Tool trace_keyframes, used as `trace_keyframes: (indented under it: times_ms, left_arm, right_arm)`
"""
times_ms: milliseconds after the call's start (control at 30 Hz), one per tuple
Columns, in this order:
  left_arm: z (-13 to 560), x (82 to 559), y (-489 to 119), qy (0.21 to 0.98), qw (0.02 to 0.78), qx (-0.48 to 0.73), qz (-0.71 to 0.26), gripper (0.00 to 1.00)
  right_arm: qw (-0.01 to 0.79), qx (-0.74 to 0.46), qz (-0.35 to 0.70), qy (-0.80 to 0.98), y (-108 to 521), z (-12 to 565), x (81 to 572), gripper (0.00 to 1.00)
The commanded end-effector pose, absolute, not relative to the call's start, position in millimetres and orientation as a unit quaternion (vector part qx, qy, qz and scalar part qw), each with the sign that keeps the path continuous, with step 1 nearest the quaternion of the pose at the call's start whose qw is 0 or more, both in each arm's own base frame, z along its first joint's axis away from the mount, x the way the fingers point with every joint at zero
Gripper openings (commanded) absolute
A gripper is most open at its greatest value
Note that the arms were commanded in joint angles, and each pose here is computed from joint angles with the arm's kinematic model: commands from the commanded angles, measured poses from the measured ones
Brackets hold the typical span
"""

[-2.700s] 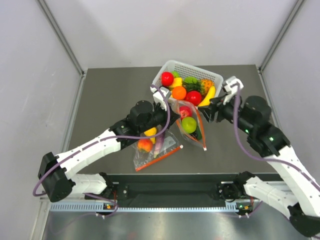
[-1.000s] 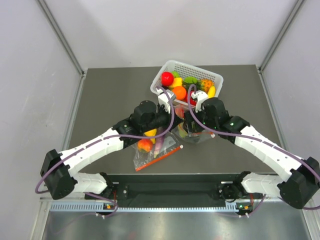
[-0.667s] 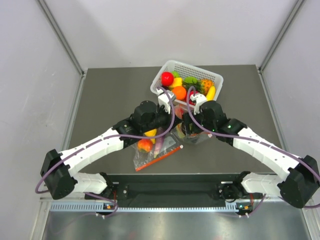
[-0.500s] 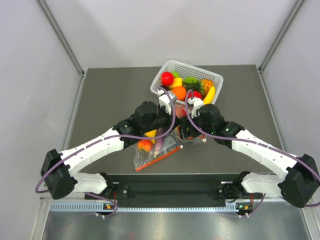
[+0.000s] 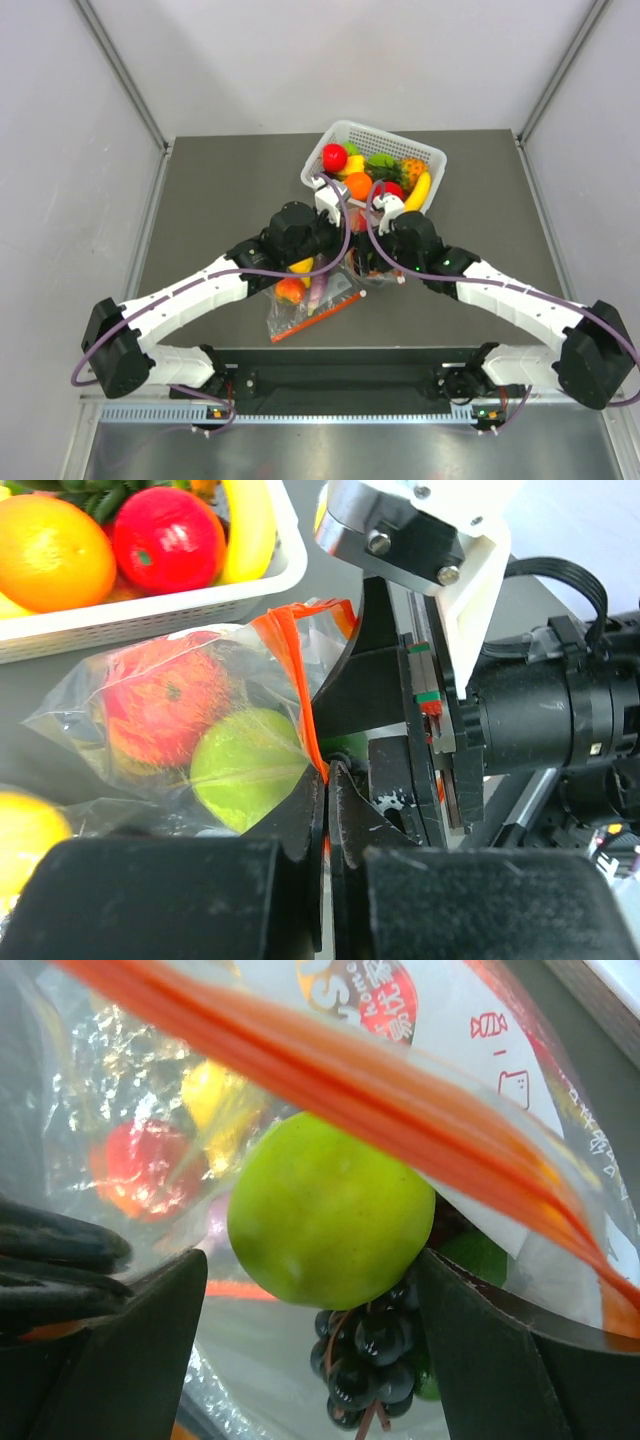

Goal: Open the zip-top bag and remove the fake food

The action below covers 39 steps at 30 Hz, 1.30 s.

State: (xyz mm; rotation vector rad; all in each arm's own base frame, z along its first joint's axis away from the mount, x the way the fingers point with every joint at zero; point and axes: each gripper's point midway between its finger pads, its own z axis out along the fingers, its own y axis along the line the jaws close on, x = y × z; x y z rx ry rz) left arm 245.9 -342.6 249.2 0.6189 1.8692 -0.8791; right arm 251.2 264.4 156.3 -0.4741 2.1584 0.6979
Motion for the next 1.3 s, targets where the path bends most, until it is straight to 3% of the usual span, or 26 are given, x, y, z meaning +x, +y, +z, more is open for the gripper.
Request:
trace_keyframes:
  times_ms: [0, 133, 267, 500, 867, 1267]
  left_arm:
    - [310, 210, -377, 0.683, 0.483, 0.285, -0.468, 0.00]
    - [313, 203, -380, 0.676, 0.476, 0.289, -0.483, 0.00]
    - [314, 201, -378, 0.673, 0.479, 0.287, -0.485, 0.00]
    - [306, 216, -363, 0.693, 0.506, 0.270, -0.436, 0.00]
    - [302, 254, -322, 0.727, 0.565, 0.194, -0.339, 0.00]
    - [270, 290, -306, 0.763, 0.560, 0.168, -0.276, 0.00]
  right_arm:
    - [0.459, -0.156, 0.277, 0.829, 277, 167, 276, 0.84]
    - [0.486, -0.150, 0.267, 0.819, 276, 172, 288, 0.78]
    - [0.500, -0.155, 0.260, 0.812, 276, 173, 292, 0.51]
    - [0.527, -0.159, 0.260, 0.793, 267, 192, 288, 0.29]
    - [0.527, -0.155, 0.243, 0.800, 230, 209, 258, 0.24]
    - [0.537, -0.180, 0.289, 0.772, 218, 246, 221, 0.23]
